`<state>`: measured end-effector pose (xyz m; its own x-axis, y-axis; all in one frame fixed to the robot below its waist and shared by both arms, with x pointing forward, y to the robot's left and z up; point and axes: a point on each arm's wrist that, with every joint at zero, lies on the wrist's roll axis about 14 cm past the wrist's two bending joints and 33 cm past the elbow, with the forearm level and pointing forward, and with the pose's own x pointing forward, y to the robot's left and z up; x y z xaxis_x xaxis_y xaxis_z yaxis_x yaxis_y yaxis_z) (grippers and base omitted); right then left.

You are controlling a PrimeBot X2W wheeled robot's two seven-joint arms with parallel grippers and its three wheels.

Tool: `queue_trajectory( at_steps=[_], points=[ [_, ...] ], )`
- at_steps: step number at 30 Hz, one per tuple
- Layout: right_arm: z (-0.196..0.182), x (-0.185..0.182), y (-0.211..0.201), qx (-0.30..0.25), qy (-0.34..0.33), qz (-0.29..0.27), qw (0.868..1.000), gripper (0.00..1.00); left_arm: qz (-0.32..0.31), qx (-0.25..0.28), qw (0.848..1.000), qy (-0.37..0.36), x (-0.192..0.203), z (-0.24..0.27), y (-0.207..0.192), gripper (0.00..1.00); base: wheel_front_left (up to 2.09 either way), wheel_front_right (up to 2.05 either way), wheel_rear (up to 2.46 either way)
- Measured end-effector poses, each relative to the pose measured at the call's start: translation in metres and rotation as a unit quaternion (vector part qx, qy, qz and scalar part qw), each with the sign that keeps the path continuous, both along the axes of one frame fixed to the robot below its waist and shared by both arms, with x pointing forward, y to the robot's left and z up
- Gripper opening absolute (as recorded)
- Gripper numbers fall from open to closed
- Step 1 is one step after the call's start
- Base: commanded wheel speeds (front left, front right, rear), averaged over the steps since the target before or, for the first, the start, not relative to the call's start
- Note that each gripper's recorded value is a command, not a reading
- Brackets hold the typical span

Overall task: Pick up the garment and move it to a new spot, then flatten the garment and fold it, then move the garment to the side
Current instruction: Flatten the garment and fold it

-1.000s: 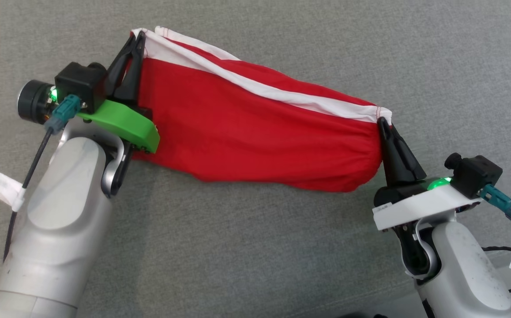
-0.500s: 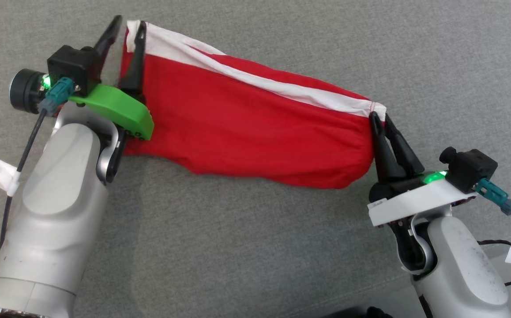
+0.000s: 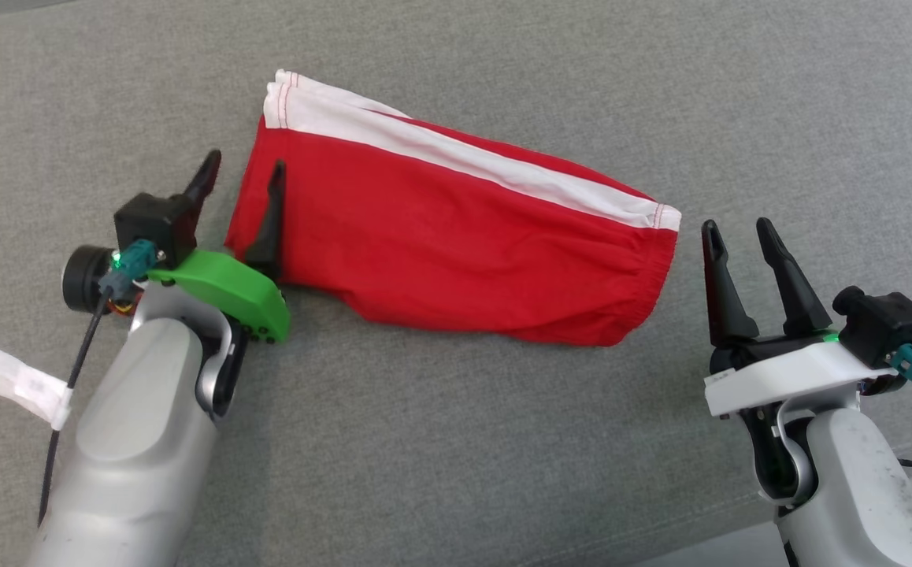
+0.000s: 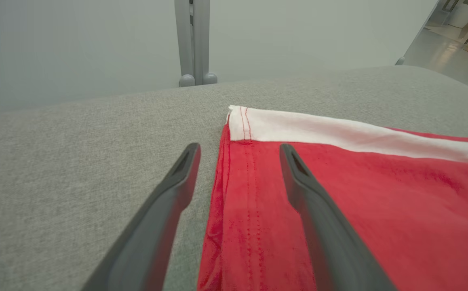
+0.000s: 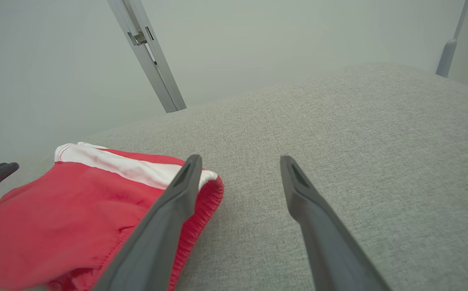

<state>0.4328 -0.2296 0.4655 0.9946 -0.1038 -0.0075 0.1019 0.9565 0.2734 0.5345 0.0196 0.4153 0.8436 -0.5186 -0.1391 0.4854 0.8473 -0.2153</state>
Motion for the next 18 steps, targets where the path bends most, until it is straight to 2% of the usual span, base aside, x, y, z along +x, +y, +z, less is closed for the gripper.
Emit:
queue_trajectory(
  at_steps=[7,11,12,13,14,18],
  points=[
    [0.001,-0.006,-0.003,-0.008,0.002,-0.004,1.000,1.00,-0.023,0.037,0.996,0.075,-0.031,-0.039,-0.001,1.00,0.00,0.00,0.00],
    [0.001,-0.008,-0.004,-0.012,0.003,-0.005,1.000,1.00,-0.027,0.056,0.993,0.102,-0.029,-0.048,0.000,1.00,0.00,0.00,0.00],
    [0.001,-0.008,-0.004,-0.012,0.003,-0.006,1.000,1.00,-0.028,0.060,0.992,0.107,-0.030,-0.050,0.000,0.47,0.00,0.00,0.00],
    [0.002,-0.009,-0.005,-0.012,0.004,-0.006,1.000,1.00,-0.029,0.062,0.992,0.110,-0.031,-0.051,-0.001,0.19,0.00,0.00,0.00],
    [0.002,-0.009,-0.005,-0.013,0.003,-0.006,1.000,1.00,-0.030,0.064,0.991,0.112,-0.031,-0.052,-0.001,0.00,0.00,0.00,0.00],
    [0.002,-0.013,-0.007,-0.016,0.005,-0.009,1.000,1.00,-0.030,0.065,0.991,0.117,-0.035,-0.051,-0.001,0.00,0.00,0.00,0.00]
  ],
)
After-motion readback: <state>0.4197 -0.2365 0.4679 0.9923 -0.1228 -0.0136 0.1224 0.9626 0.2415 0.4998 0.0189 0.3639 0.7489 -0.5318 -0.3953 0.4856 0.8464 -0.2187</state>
